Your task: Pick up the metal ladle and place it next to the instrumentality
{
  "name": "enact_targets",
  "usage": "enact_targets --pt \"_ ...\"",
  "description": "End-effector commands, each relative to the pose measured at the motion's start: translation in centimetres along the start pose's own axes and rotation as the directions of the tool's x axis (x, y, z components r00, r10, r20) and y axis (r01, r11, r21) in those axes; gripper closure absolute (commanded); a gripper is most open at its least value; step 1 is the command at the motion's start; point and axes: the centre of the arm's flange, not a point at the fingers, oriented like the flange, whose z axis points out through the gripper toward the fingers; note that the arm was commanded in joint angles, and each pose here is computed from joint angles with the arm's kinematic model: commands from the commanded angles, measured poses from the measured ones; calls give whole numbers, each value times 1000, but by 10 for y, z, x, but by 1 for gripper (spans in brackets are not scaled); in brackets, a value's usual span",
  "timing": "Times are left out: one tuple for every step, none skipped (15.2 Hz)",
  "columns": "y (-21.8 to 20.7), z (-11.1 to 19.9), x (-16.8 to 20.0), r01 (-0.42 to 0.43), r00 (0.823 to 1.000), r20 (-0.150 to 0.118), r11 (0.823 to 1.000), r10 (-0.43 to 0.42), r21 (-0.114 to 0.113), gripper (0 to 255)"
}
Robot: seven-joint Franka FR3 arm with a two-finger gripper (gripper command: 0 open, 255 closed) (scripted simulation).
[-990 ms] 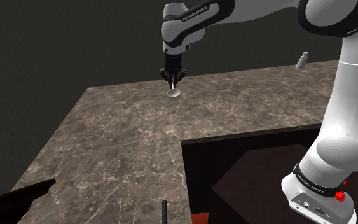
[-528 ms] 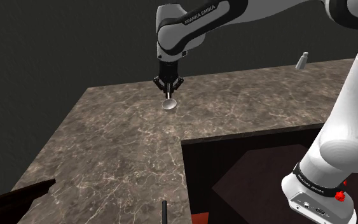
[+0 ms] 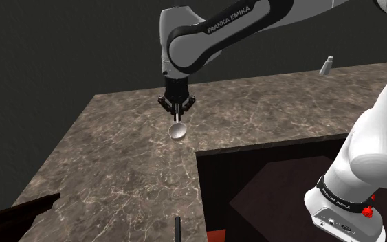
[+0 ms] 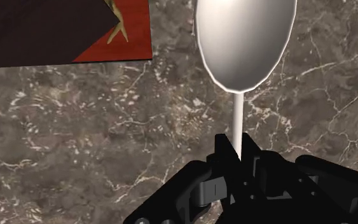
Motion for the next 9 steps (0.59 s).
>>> enact_targets --pt "-6 4 -25 -2 1000 0 1000 2 0 255" --pt "-9 4 -38 -2 1000 0 1000 2 0 255" --pt "-12 5 -51 -2 1000 0 1000 2 0 255" --pt "-15 5 -64 -2 1000 0 1000 2 0 255" --pt "-18 6 -77 -2 1000 0 1000 2 0 255" --pt "-21 7 -90 -2 1000 0 1000 2 0 255" --pt "-24 7 -102 -2 1000 0 1000 2 0 255" --pt "-27 8 -115 -2 1000 0 1000 2 0 255" --pt "-30 8 -128 -2 1000 0 1000 2 0 255"
